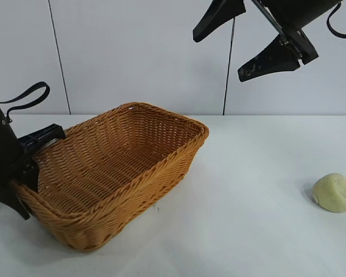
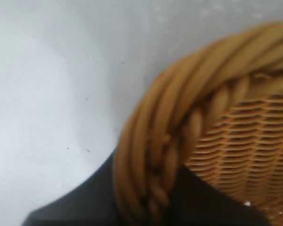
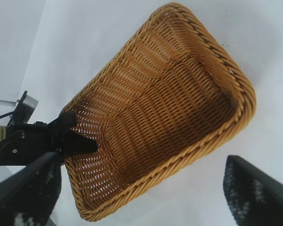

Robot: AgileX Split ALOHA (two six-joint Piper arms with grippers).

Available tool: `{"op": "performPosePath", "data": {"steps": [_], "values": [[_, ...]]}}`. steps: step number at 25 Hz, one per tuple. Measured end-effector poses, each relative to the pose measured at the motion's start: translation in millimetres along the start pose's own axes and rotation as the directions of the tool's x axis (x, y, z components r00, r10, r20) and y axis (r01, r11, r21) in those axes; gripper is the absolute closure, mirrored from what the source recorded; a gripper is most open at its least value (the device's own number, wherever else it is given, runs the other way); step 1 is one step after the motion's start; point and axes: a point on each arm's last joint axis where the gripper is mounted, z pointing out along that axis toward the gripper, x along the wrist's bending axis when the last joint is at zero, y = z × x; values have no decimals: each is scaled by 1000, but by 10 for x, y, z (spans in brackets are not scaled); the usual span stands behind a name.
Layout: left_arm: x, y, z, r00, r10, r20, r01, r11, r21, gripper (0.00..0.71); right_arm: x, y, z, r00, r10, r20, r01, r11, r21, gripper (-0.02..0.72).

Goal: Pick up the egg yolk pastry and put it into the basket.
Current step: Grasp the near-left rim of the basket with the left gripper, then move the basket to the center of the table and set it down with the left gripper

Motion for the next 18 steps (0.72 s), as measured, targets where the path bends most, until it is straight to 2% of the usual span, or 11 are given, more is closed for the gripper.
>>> {"op": "performPosePath", "data": {"steps": [4, 9, 14, 18], "values": [[-178, 112, -155, 983, 181, 25, -181, 984, 2, 564, -2, -1, 0, 1000, -2, 2, 2, 1000, 1, 62], [-333, 366, -253, 943, 332, 21, -332, 943, 27, 564, -5, -4, 0, 1000, -7, 6, 7, 1000, 4, 62], [-522, 532, -233, 843, 537, 11, -536, 840, 78, 564, -6, -8, 0, 1000, -9, 6, 9, 1000, 9, 62], [-666, 579, -229, 761, 649, 23, -647, 756, 101, 564, -5, -11, 0, 1000, -9, 5, 9, 1000, 12, 62]]}}
